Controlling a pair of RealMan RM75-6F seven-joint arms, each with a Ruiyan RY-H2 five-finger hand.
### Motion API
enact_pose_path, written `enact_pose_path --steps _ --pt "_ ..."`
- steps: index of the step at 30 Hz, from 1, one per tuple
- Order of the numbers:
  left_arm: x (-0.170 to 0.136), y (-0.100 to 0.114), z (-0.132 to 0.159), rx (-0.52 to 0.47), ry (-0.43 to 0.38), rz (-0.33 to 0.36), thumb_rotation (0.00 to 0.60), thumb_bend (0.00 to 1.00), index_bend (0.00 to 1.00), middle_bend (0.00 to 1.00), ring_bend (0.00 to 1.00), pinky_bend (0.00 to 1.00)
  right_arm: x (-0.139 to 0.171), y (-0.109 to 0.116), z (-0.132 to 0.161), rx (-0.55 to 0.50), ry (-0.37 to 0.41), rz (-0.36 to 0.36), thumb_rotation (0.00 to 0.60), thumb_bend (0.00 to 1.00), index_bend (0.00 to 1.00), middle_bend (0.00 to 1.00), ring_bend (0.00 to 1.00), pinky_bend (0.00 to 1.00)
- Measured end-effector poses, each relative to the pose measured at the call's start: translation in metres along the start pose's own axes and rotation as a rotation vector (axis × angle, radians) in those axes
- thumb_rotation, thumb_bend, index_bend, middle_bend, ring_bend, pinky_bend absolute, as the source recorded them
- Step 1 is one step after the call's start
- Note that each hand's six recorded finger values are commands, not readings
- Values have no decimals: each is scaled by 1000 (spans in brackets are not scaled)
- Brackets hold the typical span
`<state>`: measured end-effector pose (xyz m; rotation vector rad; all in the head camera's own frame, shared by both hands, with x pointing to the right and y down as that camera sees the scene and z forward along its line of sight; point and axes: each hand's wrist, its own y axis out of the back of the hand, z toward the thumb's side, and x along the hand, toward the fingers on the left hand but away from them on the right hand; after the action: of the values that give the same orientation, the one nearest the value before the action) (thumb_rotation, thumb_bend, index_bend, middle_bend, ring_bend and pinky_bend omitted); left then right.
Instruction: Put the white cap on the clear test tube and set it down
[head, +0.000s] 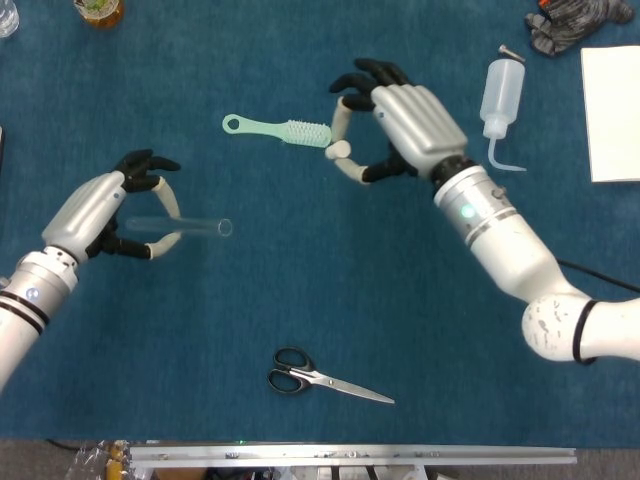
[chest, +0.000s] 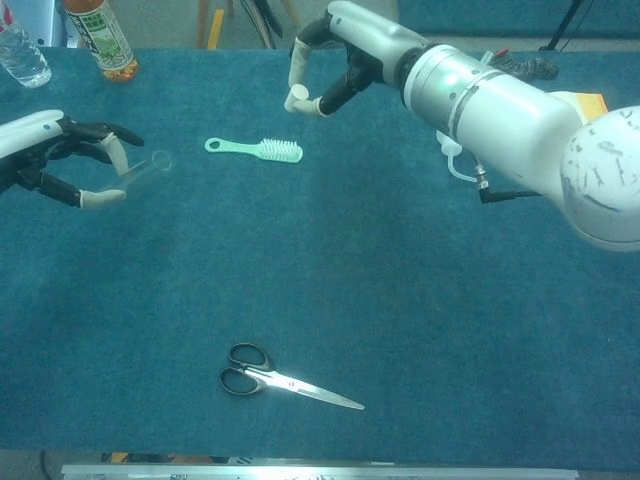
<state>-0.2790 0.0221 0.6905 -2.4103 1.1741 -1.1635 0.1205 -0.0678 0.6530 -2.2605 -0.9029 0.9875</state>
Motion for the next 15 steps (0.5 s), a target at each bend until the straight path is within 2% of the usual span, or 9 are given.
enact_pose_path --steps 8,15 --pt "8 -7 8 -78 -8 -38 599 344 596 174 0 163 0 1 33 -57 72 8 600 289 602 242 0 15" --pt "16 -13 11 -127 -11 -67 599 344 596 173 0 163 2 1 49 -97 107 13 600 289 602 242 0 15"
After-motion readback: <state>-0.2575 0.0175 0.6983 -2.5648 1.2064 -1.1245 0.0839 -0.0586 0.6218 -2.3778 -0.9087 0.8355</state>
